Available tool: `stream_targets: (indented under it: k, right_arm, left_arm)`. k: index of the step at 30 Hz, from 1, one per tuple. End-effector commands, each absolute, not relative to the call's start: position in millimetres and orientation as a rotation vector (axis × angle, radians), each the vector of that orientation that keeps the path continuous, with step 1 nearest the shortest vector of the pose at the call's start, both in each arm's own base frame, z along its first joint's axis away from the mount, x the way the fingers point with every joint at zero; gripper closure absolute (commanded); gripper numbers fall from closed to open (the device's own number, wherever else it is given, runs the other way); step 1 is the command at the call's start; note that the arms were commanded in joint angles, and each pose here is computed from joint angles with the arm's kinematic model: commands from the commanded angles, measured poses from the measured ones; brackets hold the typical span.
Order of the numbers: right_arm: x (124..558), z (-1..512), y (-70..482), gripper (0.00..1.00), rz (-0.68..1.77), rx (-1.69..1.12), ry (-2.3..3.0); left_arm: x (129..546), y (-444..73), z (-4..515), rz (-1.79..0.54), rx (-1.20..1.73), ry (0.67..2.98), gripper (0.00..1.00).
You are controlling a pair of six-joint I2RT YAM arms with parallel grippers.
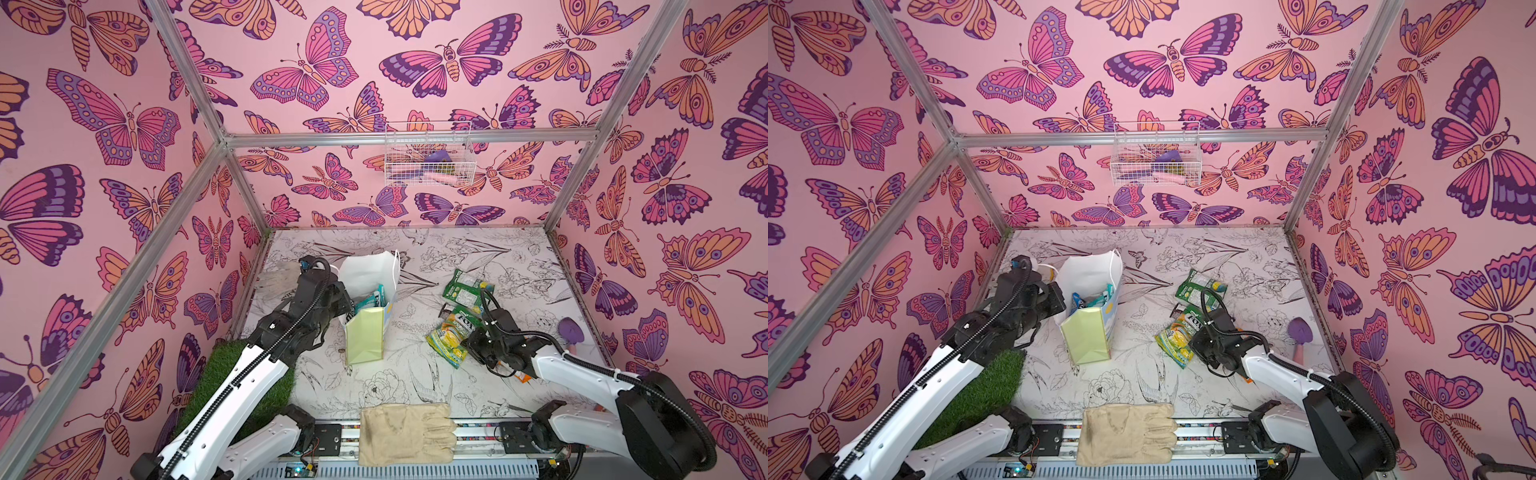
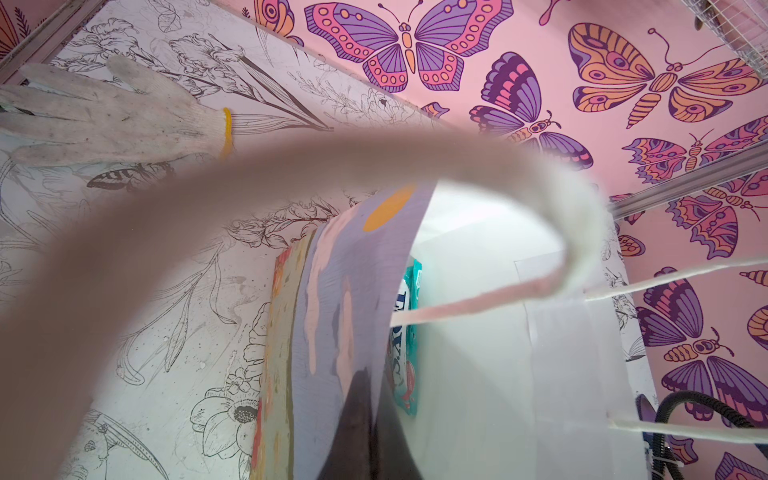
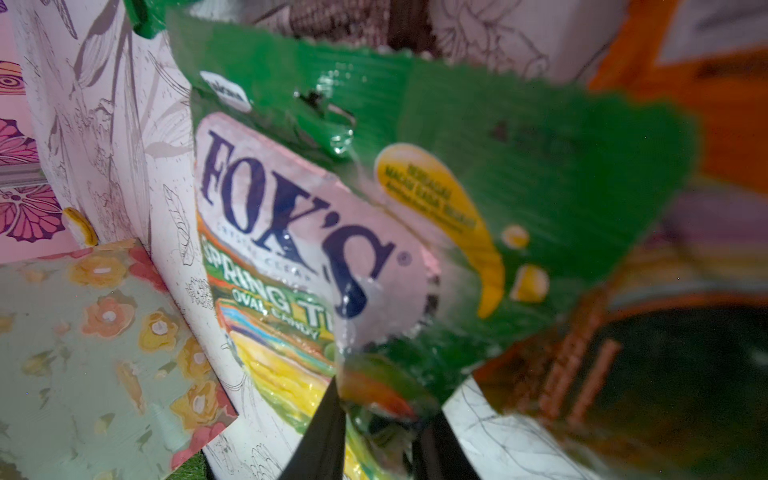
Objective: Place the snacks into the paper bag
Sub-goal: 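Close the right gripper on the top edge of the green packet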
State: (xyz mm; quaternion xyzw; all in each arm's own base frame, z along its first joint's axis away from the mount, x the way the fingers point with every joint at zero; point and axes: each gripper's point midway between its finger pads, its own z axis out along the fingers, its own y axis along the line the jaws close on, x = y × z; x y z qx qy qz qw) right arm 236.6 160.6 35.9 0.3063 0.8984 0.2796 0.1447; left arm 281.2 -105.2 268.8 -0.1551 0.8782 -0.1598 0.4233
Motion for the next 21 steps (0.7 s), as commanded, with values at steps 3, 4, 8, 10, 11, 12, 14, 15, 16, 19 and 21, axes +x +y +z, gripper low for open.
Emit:
stream_targets:
  k: [3, 4, 8, 10, 11, 12, 14, 15, 16, 19, 21]
  right_arm:
    - [240.0, 46.6, 157.5, 0.82, 0.807, 0.886, 2.561]
    - [240.4, 48.6, 157.4, 0.83, 0.808, 0.883, 2.557]
    - [241.8, 54.2, 158.5, 0.93, 0.818, 0.868, 2.549]
    - [242.5, 56.7, 158.8, 0.97, 0.820, 0.861, 2.546]
    - [242.6, 57.8, 159.3, 0.98, 0.822, 0.857, 2.546]
    - [243.5, 59.7, 159.4, 1.00, 0.824, 0.851, 2.541]
    - [244.3, 62.8, 160.6, 1.00, 0.833, 0.842, 2.539]
    - [244.6, 64.4, 161.1, 1.00, 0.838, 0.839, 2.537]
    - [244.5, 65.8, 161.7, 1.00, 0.840, 0.831, 2.538]
    - [245.1, 73.3, 161.8, 1.00, 0.848, 0.806, 2.526]
    - [245.8, 79.3, 161.2, 1.00, 0.852, 0.791, 2.513]
  left_arm:
    - [283.5, -105.2, 274.0, -0.424, -0.399, 2.169, 1.00]
    - [283.4, -105.1, 274.9, -0.424, -0.398, 2.167, 1.00]
    - [283.9, -105.7, 275.3, -0.426, -0.398, 2.168, 1.00]
    - [283.8, -105.6, 275.2, -0.425, -0.397, 2.169, 1.00]
    - [283.9, -105.4, 274.9, -0.423, -0.397, 2.168, 1.00]
    - [283.9, -105.4, 274.9, -0.423, -0.397, 2.169, 1.00]
    - [284.0, -105.4, 275.3, -0.424, -0.398, 2.167, 1.00]
    - [283.9, -105.4, 275.3, -0.424, -0.397, 2.168, 1.00]
    - [284.0, -105.4, 275.4, -0.424, -0.398, 2.167, 1.00]
    - [284.2, -105.5, 275.3, -0.424, -0.398, 2.168, 1.00]
    - [284.4, -105.7, 275.0, -0.423, -0.398, 2.169, 1.00]
